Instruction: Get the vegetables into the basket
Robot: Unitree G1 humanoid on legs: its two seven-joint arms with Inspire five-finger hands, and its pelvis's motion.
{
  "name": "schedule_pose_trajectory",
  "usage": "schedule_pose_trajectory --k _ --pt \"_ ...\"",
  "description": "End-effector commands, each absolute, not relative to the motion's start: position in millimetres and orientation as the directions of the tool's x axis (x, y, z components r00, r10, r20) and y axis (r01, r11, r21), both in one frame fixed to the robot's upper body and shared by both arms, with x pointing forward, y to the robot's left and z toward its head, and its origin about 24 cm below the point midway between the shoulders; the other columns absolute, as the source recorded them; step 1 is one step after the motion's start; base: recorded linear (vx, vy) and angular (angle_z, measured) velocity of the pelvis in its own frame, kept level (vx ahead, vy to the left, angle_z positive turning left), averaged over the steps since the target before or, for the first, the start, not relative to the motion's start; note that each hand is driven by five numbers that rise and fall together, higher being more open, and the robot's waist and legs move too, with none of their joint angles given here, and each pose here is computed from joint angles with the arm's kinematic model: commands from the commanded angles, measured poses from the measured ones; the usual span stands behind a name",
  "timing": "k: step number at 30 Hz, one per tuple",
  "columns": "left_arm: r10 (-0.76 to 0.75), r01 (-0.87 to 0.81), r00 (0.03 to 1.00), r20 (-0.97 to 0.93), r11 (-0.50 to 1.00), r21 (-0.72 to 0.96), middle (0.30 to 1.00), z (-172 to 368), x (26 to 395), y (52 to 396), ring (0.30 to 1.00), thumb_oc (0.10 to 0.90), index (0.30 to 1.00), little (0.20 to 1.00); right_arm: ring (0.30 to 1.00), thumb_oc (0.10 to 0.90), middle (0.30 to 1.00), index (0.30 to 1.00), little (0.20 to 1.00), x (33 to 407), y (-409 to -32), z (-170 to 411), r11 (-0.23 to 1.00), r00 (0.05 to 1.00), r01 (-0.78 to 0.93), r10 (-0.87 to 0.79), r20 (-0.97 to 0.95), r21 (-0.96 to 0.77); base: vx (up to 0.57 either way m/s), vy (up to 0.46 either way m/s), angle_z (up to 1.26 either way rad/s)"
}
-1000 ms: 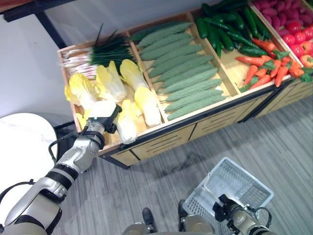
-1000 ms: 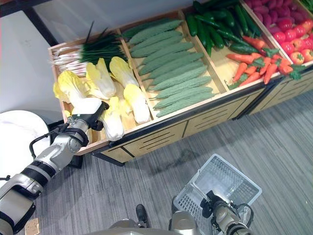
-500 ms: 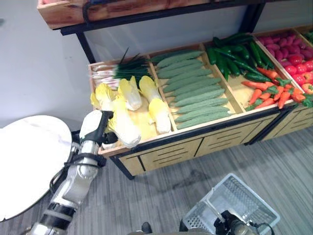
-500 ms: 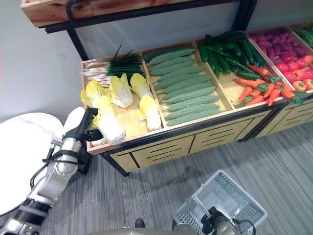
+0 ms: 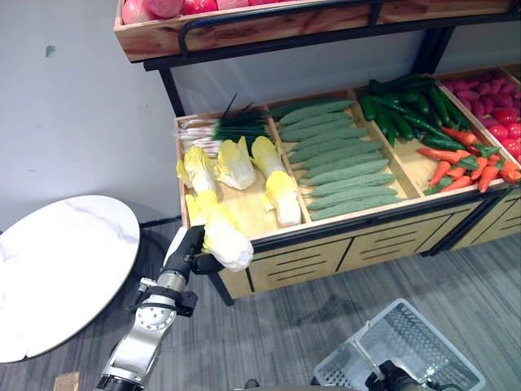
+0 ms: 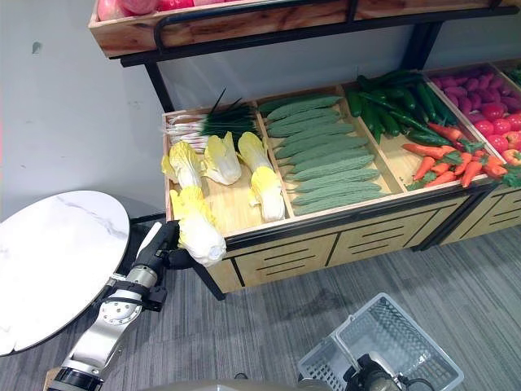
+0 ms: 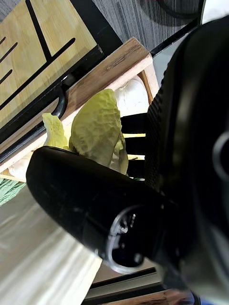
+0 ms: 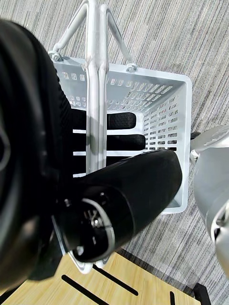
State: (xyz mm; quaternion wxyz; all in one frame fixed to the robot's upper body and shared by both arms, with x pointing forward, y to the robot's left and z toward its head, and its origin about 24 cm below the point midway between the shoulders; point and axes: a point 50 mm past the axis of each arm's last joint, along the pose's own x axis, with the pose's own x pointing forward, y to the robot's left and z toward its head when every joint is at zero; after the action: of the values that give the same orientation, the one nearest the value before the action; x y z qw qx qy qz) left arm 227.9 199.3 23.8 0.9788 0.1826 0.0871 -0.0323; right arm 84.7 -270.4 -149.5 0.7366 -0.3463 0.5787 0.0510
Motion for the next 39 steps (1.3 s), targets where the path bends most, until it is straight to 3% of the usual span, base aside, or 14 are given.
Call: schedule_pose_trajectory --k 1,22,39 --pt "-0.116 0.019 0.969 0.218 0.915 0.403 0.300 109 251 193 0.300 0.400 0.300 0.300 0.300 0.400 0.300 0.300 0.300 90 -261 -153 0.776 0.321 -0.462 -0.304 -0.897 -0.429 0.00 0.115 -0.01" --pt "-0.194 0.065 0.938 0.288 0.913 0.403 0.300 129 275 168 0.300 0.400 0.300 0.300 0.300 0.400 0.300 0.300 0.300 111 -251 -149 0.785 0.404 -0.421 -0.287 -0.869 -0.455 -0.03 0.109 -0.37" --pt "-0.021 -0.093 0.966 0.256 0.900 0.426 0.300 119 250 213 0.300 0.400 0.300 0.300 0.300 0.400 0.300 0.300 0.300 142 -239 -142 0.663 0.483 -0.554 -0.236 -0.843 -0.503 -0.04 -0.253 -0.63"
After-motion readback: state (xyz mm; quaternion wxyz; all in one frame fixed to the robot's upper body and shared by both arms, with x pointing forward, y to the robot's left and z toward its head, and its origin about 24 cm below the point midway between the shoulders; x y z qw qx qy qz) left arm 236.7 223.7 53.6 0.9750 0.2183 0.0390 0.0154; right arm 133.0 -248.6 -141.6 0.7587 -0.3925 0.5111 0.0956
